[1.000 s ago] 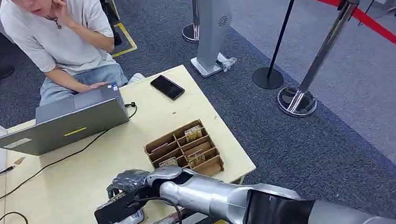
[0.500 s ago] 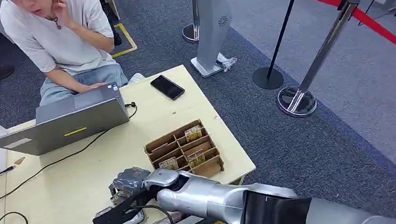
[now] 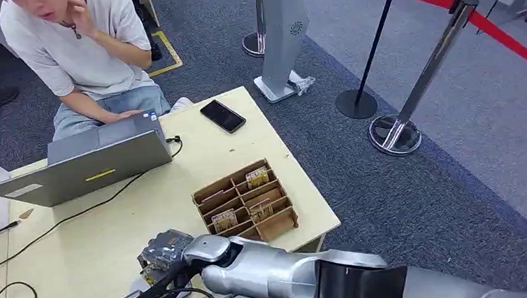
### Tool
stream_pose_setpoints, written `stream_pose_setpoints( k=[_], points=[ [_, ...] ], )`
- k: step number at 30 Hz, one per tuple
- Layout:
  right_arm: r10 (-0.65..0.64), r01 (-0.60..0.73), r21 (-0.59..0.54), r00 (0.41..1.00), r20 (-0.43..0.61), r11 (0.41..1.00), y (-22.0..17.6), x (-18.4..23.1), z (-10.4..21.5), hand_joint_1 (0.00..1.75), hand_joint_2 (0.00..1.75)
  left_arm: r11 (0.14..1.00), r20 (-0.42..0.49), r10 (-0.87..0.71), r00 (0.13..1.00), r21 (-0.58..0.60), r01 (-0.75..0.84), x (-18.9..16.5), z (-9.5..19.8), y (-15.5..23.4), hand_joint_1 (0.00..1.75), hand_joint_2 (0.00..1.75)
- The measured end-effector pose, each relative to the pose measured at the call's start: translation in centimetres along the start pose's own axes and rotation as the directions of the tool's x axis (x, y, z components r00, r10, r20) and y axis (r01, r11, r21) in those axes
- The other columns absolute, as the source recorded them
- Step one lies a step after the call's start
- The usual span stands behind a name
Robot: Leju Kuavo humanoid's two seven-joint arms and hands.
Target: Pass the card to the sensor for recognition and then transmit it.
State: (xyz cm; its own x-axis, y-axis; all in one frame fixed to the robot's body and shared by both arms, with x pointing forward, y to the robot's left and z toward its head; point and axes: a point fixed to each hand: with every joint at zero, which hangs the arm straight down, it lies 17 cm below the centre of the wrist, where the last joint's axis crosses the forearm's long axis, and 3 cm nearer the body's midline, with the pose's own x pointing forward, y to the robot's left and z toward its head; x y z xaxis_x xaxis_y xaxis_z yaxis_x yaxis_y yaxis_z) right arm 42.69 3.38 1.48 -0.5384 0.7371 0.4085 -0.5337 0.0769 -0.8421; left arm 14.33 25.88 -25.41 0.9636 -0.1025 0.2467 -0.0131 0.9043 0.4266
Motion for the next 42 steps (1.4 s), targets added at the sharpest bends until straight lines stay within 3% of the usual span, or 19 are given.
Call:
stream_pose_setpoints(
  k=[42],
  points=[
    [0.080,-0.081,-0.017,0.995,-0.059,0.997,1.1,-0.9,-0.6,1.75,1.75,1.000,-0.001,0.001,1.000,-0.002,-0.001,0.0,0.0,0.0,0.00,0.00]
  ],
)
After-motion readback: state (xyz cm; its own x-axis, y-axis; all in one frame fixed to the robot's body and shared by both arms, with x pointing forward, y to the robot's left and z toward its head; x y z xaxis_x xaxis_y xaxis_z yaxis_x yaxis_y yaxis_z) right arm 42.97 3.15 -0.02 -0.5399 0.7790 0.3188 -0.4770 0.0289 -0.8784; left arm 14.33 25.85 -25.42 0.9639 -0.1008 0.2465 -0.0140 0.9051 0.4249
